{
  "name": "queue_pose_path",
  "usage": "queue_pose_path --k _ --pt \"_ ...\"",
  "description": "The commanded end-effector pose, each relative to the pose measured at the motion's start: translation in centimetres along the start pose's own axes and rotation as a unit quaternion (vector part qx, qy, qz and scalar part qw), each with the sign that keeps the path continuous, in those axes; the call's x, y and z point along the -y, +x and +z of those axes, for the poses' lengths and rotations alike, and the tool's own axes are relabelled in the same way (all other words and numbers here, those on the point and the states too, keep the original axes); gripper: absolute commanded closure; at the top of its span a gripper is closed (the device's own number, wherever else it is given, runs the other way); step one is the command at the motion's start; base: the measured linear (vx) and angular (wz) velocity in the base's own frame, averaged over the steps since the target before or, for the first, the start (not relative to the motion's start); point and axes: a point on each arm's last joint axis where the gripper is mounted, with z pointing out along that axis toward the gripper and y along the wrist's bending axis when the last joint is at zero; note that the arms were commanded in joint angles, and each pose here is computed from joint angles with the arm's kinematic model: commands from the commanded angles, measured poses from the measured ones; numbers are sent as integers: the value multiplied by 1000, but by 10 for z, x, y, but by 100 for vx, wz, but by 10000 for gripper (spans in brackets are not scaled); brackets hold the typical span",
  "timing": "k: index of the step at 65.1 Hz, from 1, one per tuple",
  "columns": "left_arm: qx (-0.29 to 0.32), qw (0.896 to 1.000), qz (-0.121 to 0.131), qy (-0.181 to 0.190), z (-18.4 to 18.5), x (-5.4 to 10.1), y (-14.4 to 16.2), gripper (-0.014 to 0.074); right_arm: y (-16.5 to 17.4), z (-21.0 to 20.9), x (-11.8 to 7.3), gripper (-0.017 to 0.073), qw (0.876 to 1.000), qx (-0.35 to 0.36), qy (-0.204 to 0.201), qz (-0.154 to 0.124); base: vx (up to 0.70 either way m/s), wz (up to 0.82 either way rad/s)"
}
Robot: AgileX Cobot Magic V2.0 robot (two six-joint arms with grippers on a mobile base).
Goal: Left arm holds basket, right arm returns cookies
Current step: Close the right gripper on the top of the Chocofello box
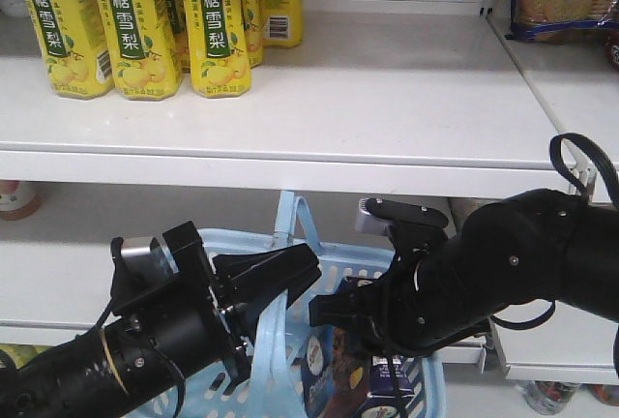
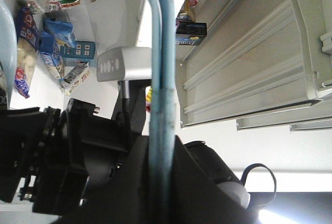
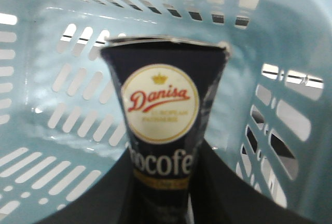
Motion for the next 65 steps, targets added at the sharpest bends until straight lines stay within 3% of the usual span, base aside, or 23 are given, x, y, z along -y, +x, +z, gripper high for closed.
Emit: queue_pose_path --k 1,32,65 --pt "-36 982 4 188 -4 44 7 596 -6 -12 -6 572 999 31 -20 -10 0 0" --pt "-36 982 4 188 -4 44 7 596 -4 -25 -8 570 999 42 -31 -16 0 0" --pt "-36 982 4 188 -4 44 7 596 7 -65 -9 570 995 78 -60 -27 0 0"
